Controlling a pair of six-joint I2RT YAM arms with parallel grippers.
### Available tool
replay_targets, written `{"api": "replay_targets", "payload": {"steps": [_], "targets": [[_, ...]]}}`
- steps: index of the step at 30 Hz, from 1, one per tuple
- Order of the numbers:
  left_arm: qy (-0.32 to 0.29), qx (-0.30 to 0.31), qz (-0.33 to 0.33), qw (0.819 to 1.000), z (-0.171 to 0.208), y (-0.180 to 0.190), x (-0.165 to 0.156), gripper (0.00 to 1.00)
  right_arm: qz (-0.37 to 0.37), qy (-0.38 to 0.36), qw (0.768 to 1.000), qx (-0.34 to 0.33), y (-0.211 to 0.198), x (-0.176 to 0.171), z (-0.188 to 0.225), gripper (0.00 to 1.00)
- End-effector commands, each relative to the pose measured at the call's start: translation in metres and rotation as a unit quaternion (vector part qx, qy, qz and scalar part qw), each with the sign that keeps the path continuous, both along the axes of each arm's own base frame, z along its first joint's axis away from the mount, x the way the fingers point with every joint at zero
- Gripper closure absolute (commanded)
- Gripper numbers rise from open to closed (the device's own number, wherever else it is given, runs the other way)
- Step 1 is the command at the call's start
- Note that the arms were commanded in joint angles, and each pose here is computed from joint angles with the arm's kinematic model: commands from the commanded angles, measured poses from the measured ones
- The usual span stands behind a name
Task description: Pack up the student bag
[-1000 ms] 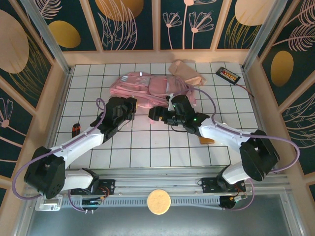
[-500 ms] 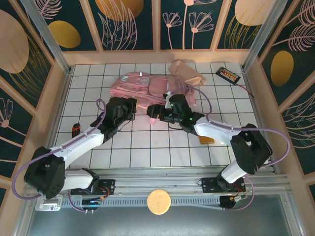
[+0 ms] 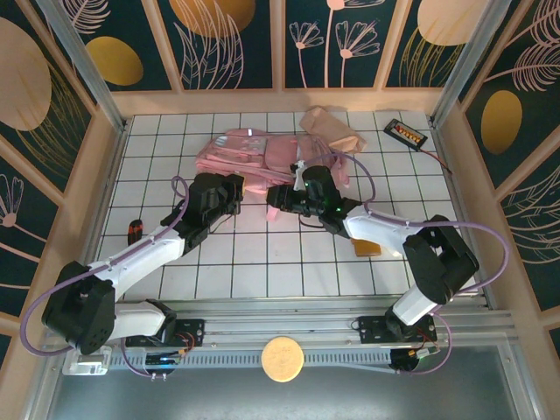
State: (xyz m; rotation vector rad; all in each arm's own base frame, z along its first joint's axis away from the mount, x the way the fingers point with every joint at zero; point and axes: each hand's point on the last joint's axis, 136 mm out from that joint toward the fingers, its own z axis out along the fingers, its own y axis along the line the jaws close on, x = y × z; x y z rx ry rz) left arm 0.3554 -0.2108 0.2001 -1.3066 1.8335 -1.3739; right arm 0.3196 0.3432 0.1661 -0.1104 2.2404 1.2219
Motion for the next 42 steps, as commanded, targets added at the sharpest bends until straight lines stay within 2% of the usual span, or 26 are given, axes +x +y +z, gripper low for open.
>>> {"api": "replay_targets", "payload": {"steps": [1, 4, 10, 14, 18, 20, 27, 30, 35, 36, 38, 39, 42], "targets": [[-0.083, -0.071, -0.027, 0.994, 0.073, -0.019, 0.001, 1.0, -0.002, -0.03, 0.999, 0.014, 0.001, 0.013, 0.019, 0.79], [-0.081, -0.067, -0.024, 0.994, 0.07, -0.017, 0.001, 1.0, -0.008, -0.024, 1.0, 0.002, -0.005, 0.014, 0.015, 1.0], [-0.081, -0.025, -0.016, 0.996, 0.061, -0.001, 0.002, 1.0, -0.036, 0.027, 0.995, -0.084, -0.04, 0.009, -0.008, 1.0], [-0.077, 0.052, -0.011, 0.996, 0.051, 0.034, 0.01, 1.0, -0.043, 0.08, 0.983, -0.159, -0.079, -0.006, -0.03, 1.0], [-0.074, 0.079, -0.009, 0.994, 0.044, 0.059, 0.014, 1.0, -0.035, 0.103, 0.972, -0.208, -0.111, -0.021, -0.044, 1.0], [-0.073, 0.088, -0.028, 0.993, 0.039, 0.06, 0.016, 1.0, -0.058, 0.108, 0.966, -0.227, -0.138, -0.015, -0.047, 1.0], [-0.068, 0.135, -0.101, 0.983, 0.029, 0.058, 0.019, 1.0, -0.09, 0.121, 0.955, -0.256, -0.19, 0.001, -0.06, 1.0], [-0.06, 0.158, -0.109, 0.98, 0.025, 0.071, 0.018, 1.0, -0.071, 0.117, 0.96, -0.246, -0.192, 0.006, -0.063, 1.0], [-0.057, 0.155, -0.122, 0.979, 0.01, 0.078, 0.035, 1.0, 0.019, 0.073, 0.979, -0.188, -0.137, -0.008, -0.039, 1.0], [-0.058, 0.152, -0.129, 0.978, 0.006, 0.076, 0.042, 0.97, 0.042, 0.065, 0.981, -0.178, -0.119, -0.015, -0.034, 1.0], [-0.055, 0.153, -0.133, 0.978, -0.007, 0.075, 0.055, 0.61, 0.085, 0.059, 0.983, -0.155, -0.083, -0.031, -0.028, 1.0], [-0.043, 0.155, -0.138, 0.977, -0.016, 0.076, 0.058, 0.47, 0.099, 0.061, 0.984, -0.135, -0.065, -0.038, -0.023, 1.0], [-0.024, 0.153, -0.129, 0.979, -0.021, 0.083, 0.038, 0.21, 0.134, 0.072, 0.984, -0.099, -0.023, -0.047, -0.019, 1.0]]}}
